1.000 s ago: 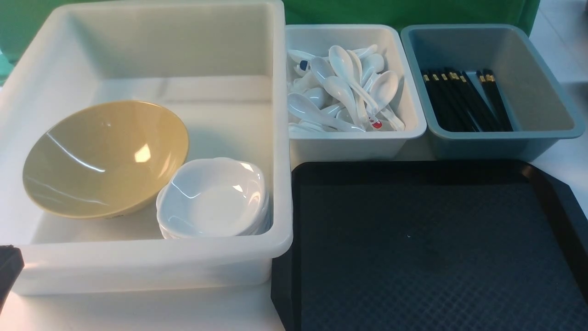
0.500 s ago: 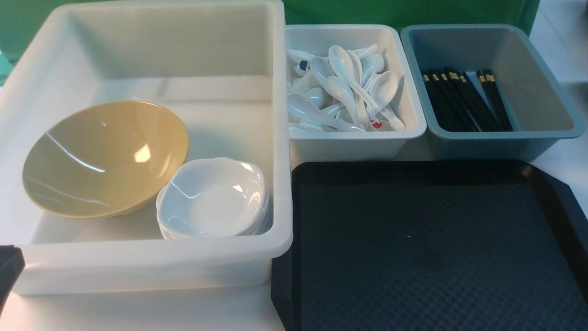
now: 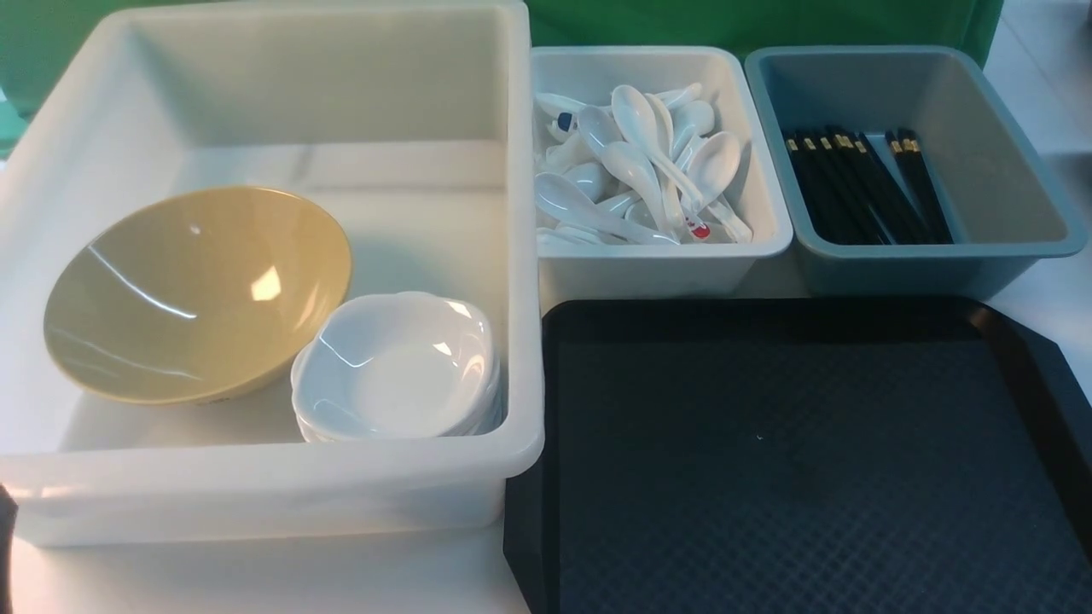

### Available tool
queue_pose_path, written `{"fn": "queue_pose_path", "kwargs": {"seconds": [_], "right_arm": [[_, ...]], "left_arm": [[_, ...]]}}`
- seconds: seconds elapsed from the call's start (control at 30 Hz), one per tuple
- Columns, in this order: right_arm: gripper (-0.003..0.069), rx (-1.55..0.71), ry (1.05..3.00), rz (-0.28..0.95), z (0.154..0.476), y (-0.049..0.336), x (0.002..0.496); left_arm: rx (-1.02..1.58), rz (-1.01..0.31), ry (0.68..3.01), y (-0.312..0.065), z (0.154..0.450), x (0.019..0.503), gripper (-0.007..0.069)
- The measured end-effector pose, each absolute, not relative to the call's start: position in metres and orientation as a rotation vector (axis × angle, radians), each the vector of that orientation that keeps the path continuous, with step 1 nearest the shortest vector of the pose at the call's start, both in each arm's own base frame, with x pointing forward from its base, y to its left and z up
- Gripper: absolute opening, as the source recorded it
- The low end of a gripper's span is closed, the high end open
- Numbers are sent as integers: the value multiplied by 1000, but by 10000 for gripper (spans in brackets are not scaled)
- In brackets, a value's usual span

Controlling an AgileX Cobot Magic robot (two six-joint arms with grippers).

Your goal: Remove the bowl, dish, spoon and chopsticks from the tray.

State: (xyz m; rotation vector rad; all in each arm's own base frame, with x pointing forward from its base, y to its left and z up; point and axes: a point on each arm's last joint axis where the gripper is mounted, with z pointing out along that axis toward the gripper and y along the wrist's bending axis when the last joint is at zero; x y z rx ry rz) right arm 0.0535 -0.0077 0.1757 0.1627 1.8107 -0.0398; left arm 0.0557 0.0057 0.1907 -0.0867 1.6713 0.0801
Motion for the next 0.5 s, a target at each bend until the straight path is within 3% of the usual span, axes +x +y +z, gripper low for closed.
{"fn": "queue_pose_path", "kwargs": {"seconds": [0.2,0.5], "right_arm": [[45,162,1811,-41,176,-8,53],[52,162,1811,-41,176,-8,53]], "left_arm": [[-6,59,1796,2,178,54,-11],[34,82,1802,2,178,54,-11]]}}
